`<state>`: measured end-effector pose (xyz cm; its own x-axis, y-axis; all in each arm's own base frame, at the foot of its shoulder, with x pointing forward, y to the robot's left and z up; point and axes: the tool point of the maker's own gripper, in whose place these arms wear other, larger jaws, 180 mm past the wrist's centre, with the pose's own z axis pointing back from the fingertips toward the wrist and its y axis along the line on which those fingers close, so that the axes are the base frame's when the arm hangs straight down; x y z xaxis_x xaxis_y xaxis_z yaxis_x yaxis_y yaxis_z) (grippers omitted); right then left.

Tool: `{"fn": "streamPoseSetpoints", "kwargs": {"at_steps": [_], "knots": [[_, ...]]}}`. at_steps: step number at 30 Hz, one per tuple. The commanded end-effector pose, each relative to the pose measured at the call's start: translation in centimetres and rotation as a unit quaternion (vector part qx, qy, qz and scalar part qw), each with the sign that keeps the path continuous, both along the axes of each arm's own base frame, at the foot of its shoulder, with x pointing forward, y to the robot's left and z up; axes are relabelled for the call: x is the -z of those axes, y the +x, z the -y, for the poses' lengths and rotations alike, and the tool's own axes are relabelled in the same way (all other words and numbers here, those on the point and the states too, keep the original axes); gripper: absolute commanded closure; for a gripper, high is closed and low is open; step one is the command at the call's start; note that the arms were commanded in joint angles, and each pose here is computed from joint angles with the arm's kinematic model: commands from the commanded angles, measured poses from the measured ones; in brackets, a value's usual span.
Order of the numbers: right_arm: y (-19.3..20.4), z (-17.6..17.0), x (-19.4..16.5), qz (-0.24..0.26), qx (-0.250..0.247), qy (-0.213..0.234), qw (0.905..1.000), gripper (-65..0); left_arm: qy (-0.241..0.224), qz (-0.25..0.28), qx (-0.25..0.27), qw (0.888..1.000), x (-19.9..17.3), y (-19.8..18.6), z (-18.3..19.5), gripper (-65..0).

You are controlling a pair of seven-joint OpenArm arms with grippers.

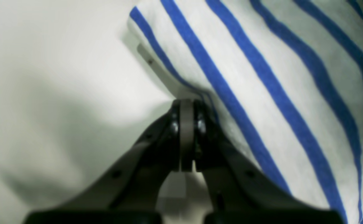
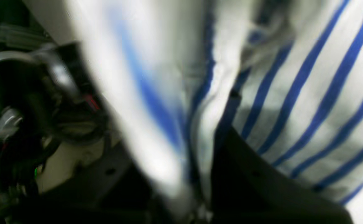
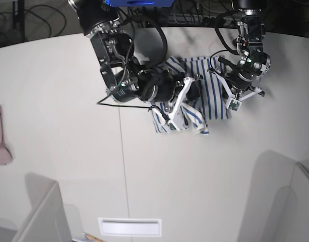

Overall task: Fold the T-shirt properly
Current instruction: 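Grasp the strip end with the right gripper and fold it over the left gripper's side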

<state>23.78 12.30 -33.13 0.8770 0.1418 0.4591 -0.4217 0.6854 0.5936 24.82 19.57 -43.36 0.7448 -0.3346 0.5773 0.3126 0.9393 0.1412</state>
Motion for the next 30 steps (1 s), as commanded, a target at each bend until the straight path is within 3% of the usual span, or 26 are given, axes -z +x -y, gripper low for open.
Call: {"fn": "streamPoseSetpoints", "kwargs": {"at_steps": [1,4,17,25,30], "knots": [[1.3,-0.5,-1.1,0.013,0.018,0.017,0.9996,0.0,0.012,-0.009,0.002,1.0,0.0,-0.3,-0.4,0.0],[1.4,-1.6,0.0,0.001,0.023,0.01,0.9997,0.0,0.011,-0.011,0.0,1.0,0.1,-0.5,-0.6,0.0],[1.8,-2.7,1.7,-0.05,0.073,-0.024,0.9958,0.0,0.065,0.035,-0.124,0.99,-4.3,-2.6,-10.3,0.0],[1.9,-2.3,3.3,-0.076,0.096,-0.04,0.9917,0.0,0.072,0.033,-0.141,0.987,-4.4,-3.3,-11.6,0.0],[1.3,-3.8,2.9,-0.121,0.089,0.01,0.9885,0.0,0.071,0.033,-0.142,0.987,-4.4,-3.3,-11.6,0.0]]}}
